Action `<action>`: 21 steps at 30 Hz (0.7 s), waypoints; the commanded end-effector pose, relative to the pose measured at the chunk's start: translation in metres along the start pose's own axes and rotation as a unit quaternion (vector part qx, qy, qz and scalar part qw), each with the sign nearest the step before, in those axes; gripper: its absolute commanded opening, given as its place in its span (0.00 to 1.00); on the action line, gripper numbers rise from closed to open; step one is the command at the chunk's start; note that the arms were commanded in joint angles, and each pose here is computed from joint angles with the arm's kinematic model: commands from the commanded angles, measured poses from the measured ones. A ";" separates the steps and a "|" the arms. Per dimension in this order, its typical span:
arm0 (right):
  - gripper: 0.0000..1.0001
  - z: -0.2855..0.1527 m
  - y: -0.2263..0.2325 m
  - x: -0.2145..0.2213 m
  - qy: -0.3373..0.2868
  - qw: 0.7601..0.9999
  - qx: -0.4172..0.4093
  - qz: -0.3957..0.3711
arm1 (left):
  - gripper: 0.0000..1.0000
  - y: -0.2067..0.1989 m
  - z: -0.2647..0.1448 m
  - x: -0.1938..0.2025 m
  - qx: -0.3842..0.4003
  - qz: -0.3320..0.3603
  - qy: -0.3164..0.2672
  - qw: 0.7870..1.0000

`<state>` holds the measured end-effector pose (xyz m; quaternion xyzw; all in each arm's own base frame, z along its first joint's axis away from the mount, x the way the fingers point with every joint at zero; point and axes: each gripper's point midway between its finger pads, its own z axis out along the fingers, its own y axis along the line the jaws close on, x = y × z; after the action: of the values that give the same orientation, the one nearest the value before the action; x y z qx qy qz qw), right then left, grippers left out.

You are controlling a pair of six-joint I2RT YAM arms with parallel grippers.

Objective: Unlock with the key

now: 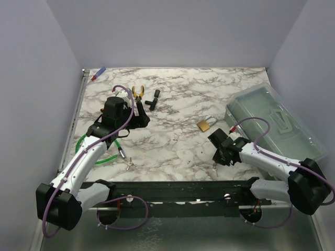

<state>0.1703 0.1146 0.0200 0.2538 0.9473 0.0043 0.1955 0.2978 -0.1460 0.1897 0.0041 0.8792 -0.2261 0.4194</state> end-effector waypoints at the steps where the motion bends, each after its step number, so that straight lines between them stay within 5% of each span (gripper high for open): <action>1: 0.00 -0.002 0.007 -0.011 -0.031 0.999 -0.023 -0.004 | 0.86 -0.001 0.001 -0.008 -0.002 0.007 -0.012 1.000; 11: 0.00 -0.036 0.058 -0.032 -0.071 0.981 -0.175 -0.035 | 0.86 -0.033 -0.001 0.002 0.081 -0.005 0.006 0.997; 17: 0.01 -0.045 0.052 -0.043 -0.095 0.981 -0.165 -0.047 | 0.86 -0.043 -0.004 0.003 0.104 -0.004 0.004 0.995; 18: 0.06 -0.043 0.044 -0.040 -0.087 0.984 -0.144 -0.049 | 0.86 -0.042 -0.005 0.002 0.101 -0.002 0.001 0.995; 21: 0.59 -0.037 0.026 -0.029 -0.051 0.994 -0.086 -0.049 | 0.86 -0.041 -0.006 -0.001 0.097 0.002 -0.007 0.995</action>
<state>0.2078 0.1445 0.0774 0.1875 0.9247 0.1288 0.3053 0.2885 -0.1771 0.2019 0.0370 0.8616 -0.2966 0.4104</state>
